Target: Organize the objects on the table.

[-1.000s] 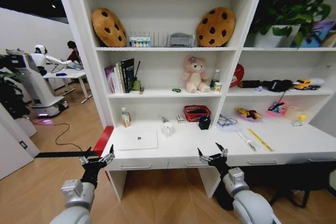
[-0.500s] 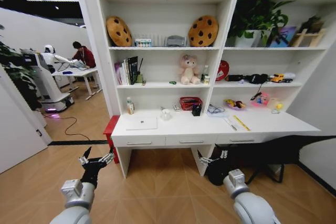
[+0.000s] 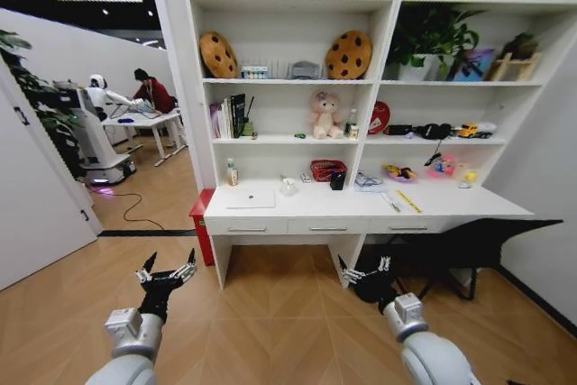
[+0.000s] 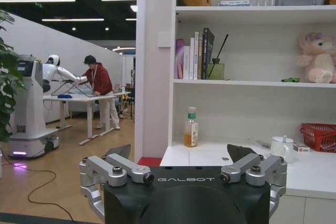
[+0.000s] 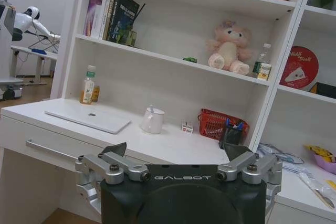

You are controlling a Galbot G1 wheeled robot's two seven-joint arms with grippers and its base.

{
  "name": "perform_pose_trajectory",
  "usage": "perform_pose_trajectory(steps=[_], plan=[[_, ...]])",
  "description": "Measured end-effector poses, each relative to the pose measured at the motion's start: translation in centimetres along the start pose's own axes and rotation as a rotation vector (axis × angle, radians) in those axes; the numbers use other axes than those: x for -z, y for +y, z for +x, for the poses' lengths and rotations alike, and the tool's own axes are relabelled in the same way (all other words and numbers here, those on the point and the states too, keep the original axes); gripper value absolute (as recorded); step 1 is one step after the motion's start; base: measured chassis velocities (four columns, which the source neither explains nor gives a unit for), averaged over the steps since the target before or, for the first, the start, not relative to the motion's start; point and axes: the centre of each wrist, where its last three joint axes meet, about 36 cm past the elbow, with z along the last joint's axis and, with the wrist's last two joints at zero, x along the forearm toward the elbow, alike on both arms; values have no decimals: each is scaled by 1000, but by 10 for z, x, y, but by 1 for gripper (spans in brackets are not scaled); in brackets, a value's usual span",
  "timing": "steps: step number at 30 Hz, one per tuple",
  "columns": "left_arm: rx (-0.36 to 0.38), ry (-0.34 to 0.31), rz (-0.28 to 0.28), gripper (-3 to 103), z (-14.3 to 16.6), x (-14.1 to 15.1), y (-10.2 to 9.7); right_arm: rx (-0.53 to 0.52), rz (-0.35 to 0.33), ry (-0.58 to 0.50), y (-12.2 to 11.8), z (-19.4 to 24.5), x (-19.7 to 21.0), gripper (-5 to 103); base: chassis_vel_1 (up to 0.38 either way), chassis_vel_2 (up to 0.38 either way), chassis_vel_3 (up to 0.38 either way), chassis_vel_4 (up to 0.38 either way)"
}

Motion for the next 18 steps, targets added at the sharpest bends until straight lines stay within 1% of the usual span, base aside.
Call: perform_pose_trajectory(steps=[18], plan=[[0,0,0,100,0,0,0,1,-7,6,4,3,-2,100,6,-8,-10,2]])
